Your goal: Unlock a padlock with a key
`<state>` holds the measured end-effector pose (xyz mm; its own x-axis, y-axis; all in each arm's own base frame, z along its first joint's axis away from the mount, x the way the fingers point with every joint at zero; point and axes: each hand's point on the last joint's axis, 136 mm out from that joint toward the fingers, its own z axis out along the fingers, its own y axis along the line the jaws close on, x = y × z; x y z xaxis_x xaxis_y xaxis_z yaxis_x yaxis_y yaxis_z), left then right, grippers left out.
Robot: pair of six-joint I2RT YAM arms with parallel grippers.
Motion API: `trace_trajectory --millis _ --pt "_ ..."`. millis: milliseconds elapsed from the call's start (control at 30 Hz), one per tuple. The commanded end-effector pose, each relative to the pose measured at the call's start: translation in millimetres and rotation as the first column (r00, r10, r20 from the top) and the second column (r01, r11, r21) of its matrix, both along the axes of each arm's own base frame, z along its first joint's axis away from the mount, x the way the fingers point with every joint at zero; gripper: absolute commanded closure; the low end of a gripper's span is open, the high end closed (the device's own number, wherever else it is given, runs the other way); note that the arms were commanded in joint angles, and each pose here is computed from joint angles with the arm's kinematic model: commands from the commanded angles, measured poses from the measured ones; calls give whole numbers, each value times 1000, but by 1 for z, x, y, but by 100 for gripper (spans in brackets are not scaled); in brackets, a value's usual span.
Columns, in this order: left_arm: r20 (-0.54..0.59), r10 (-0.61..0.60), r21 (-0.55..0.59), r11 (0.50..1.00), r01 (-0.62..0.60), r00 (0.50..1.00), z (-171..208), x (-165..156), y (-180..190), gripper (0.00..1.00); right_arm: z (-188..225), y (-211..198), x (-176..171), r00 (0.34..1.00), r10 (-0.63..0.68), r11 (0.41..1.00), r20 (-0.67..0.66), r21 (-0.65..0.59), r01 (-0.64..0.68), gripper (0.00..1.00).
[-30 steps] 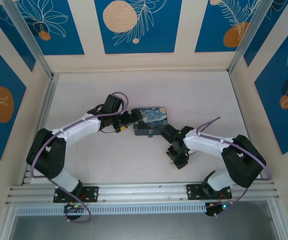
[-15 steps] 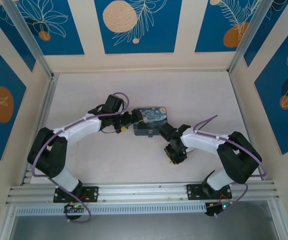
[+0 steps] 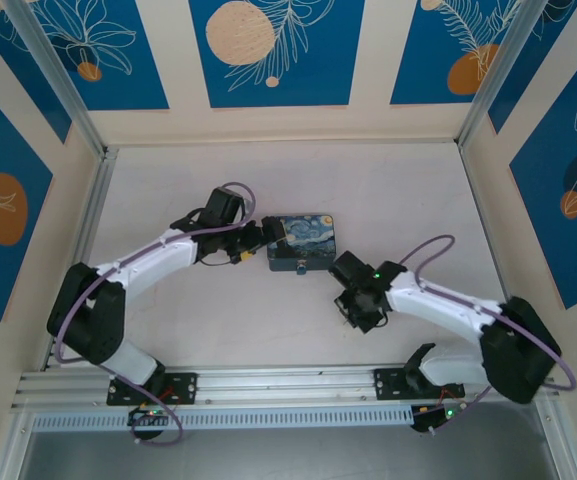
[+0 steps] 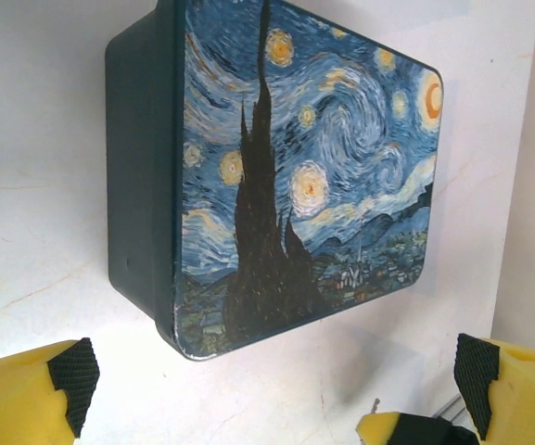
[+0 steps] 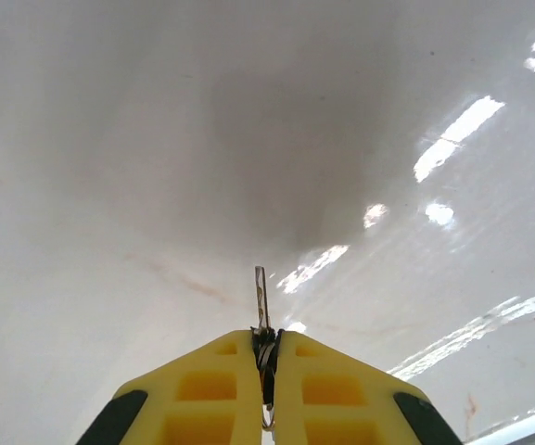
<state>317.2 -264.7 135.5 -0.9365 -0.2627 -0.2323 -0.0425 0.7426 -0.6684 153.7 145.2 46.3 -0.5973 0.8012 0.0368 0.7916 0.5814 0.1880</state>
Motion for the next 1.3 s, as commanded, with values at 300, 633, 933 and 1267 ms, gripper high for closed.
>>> trace_trajectory --millis 300,633,933,1267 --pt "207 -84 -161 980 118 975 60 -18 -24 5 76 -15 66 973 -94 976 209 211 49 100" --pt "326 -200 -99 965 244 924 71 -35 -61 37 112 26 129 978 -94 943 188 332 26 100" --pt "432 -265 -42 949 313 862 73 -31 -97 53 118 43 150 980 -108 931 170 362 40 100" --pt "481 -276 -17 946 323 832 64 -22 -127 51 120 48 154 979 -108 929 170 367 39 100"
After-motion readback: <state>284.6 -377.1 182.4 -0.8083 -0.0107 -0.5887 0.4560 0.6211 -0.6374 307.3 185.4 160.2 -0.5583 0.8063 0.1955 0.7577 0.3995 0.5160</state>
